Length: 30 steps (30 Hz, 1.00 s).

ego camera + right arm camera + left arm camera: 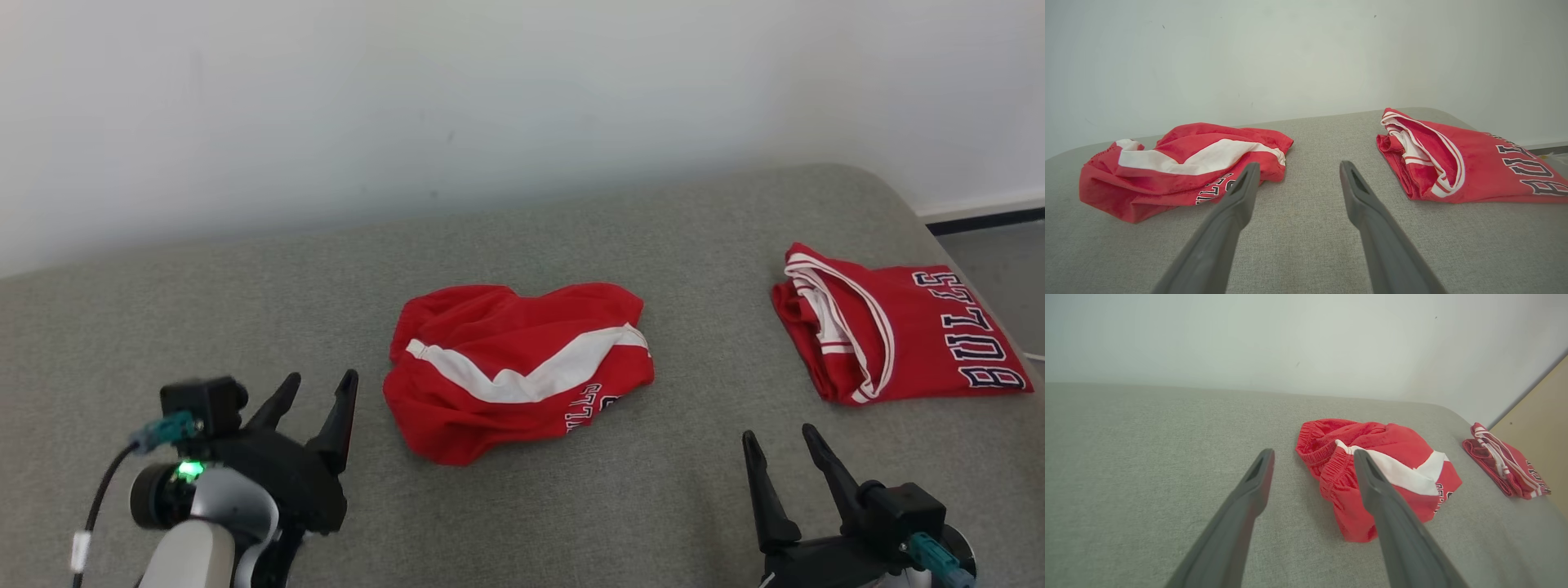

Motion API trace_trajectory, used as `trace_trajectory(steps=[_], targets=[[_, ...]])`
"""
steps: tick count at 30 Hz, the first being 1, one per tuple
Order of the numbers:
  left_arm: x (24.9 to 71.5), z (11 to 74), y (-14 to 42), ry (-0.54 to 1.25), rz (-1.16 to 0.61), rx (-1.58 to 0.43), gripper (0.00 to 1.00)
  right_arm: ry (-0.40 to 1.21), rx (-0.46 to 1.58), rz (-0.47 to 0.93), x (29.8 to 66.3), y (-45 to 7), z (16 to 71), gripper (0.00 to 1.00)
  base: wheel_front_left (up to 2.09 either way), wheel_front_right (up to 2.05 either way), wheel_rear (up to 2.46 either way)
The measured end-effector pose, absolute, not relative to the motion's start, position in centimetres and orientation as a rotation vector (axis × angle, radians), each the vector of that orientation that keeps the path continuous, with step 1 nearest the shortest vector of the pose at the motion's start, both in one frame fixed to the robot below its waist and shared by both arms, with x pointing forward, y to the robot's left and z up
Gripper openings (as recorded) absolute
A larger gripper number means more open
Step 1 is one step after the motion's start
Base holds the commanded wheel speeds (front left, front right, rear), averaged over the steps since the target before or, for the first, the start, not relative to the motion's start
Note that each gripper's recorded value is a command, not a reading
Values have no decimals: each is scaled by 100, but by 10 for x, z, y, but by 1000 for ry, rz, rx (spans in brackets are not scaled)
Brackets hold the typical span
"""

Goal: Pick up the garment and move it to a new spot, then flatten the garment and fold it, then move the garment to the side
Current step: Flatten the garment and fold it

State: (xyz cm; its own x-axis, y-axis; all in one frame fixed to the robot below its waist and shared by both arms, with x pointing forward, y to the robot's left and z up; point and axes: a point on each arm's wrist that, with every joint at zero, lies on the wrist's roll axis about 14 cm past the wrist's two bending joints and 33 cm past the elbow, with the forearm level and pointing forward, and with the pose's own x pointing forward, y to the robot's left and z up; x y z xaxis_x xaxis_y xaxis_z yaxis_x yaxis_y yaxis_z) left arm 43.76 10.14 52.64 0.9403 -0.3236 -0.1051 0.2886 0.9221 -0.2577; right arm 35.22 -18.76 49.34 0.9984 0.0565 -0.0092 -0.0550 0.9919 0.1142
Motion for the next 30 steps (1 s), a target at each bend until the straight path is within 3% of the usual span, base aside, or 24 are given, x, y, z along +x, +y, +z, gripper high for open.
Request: trace_trajectory(steps=[15, 23, 24, 25, 30], targets=[[494, 473, 33, 542, -460, -140, 100, 55, 106, -23, 347, -214, 479, 100, 0, 0, 0], [496, 465, 20, 592, -500, -117, 100, 72, 103, -41, 345, -220, 473, 100, 0, 0, 0], [496, 467, 19, 582, -502, -115, 68, 68, 104, -37, 346, -219, 474, 100, 0, 0, 0], [496, 468, 19, 582, -503, -113, 0, 63, 104, -31, 348, -217, 476, 100, 0, 0, 0], [490, 469, 13, 582, -523, -136, 0, 52, 106, -24, 352, -215, 478, 100, 0, 0, 0]])
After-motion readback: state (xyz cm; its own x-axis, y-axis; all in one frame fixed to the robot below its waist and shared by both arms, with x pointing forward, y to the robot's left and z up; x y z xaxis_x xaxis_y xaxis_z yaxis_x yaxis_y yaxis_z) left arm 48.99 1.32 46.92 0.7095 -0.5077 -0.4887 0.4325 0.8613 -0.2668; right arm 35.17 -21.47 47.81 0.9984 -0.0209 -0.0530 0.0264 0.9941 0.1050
